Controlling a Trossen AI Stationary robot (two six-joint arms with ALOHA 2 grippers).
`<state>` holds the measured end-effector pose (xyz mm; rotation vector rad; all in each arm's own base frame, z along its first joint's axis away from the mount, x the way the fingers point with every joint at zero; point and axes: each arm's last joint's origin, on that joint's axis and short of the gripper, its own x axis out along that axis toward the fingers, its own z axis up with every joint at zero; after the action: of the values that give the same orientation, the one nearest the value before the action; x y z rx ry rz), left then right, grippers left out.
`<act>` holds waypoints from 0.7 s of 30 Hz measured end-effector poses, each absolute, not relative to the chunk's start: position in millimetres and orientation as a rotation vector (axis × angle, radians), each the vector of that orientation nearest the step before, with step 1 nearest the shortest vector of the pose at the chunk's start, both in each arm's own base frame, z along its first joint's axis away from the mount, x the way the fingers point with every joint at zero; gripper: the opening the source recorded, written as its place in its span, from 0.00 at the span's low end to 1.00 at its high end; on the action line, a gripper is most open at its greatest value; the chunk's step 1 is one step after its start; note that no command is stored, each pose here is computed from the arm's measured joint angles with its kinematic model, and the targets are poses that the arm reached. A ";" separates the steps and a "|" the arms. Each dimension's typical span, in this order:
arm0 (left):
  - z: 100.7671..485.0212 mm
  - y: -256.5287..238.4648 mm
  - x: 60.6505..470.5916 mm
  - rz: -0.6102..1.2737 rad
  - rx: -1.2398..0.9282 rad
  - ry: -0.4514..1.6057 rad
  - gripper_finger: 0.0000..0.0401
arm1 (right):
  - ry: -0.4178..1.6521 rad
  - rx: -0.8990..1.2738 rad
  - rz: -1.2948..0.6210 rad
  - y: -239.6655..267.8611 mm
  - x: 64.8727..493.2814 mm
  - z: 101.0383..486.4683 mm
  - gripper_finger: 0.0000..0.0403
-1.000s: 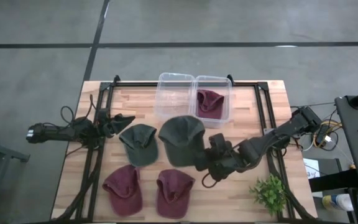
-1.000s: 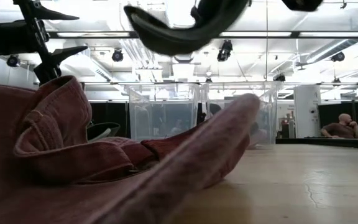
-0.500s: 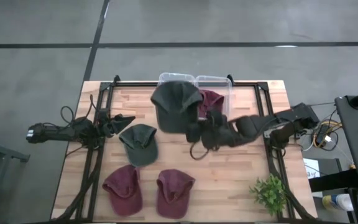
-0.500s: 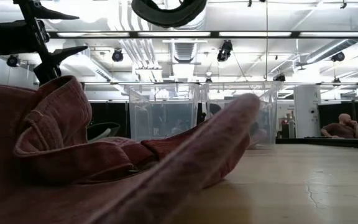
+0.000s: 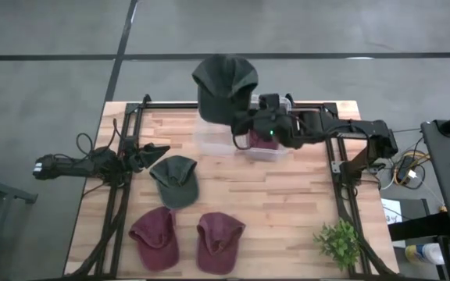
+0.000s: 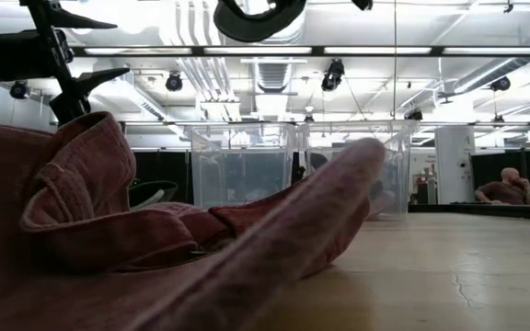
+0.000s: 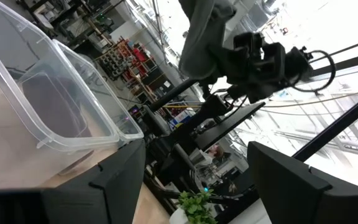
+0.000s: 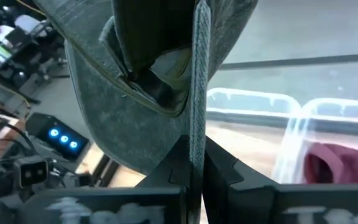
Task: Pick & Place hat
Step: Put the right black cap into the left transparent bin
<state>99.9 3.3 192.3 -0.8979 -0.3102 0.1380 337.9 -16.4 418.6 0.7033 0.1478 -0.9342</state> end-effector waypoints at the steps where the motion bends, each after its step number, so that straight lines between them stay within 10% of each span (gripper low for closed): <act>1: 192.3 3.3 99.9 0.138 -0.898 -0.311 0.69 | 0.143 0.703 -0.925 -20.5 338.9 419.9 0.03; 21: 192.3 3.4 99.9 0.141 -0.898 -0.312 0.69 | 0.260 0.876 -0.894 -93.4 367.7 380.9 0.03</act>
<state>99.9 3.4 192.3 -0.8981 -0.3119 0.1410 367.7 -93.4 380.9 0.8755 0.2599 -0.8935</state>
